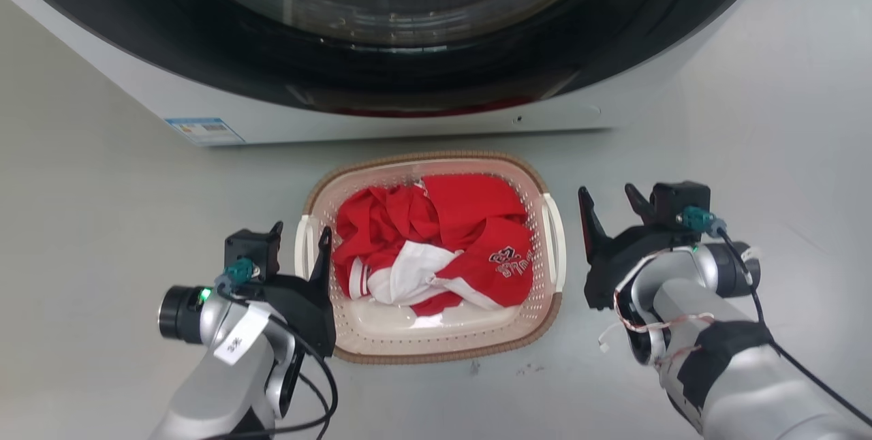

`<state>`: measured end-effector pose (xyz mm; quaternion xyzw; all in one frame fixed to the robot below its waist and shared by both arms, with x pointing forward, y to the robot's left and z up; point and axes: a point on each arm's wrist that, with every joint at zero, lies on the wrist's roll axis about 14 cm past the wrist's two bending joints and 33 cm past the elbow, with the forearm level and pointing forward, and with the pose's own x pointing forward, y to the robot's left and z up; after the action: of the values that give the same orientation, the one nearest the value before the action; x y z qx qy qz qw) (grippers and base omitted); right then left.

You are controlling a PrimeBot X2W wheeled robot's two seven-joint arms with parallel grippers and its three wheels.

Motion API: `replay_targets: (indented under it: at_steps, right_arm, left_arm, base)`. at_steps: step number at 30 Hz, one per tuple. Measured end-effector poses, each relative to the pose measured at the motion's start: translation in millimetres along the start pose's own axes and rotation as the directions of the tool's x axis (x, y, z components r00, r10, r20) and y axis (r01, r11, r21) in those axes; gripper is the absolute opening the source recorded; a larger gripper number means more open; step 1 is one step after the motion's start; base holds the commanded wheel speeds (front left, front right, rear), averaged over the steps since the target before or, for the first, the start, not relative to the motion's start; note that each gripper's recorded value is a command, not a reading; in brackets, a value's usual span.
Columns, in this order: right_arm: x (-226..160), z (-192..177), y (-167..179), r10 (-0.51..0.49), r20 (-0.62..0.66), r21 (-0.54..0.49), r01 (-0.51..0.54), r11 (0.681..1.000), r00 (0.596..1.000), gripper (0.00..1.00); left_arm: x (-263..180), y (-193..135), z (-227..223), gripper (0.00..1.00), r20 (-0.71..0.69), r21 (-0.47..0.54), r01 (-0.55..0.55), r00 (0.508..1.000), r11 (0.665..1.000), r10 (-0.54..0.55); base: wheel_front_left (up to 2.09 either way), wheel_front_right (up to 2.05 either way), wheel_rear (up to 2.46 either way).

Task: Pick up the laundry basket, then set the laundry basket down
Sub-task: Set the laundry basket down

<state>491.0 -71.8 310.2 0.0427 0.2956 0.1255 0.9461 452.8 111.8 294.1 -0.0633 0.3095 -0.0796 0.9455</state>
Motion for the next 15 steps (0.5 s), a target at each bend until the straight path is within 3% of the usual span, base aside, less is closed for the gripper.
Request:
replay_targets:
  at_steps: [15]
  right_arm:
    - [-74,20,13,0.017,0.156,0.054,-0.026,0.998,0.988,1.0]
  left_arm:
    - [-79,0,30,1.0,0.207,-0.021,-0.027,0.978,0.999,0.031]
  base:
    - [0.0,0.0,0.0]
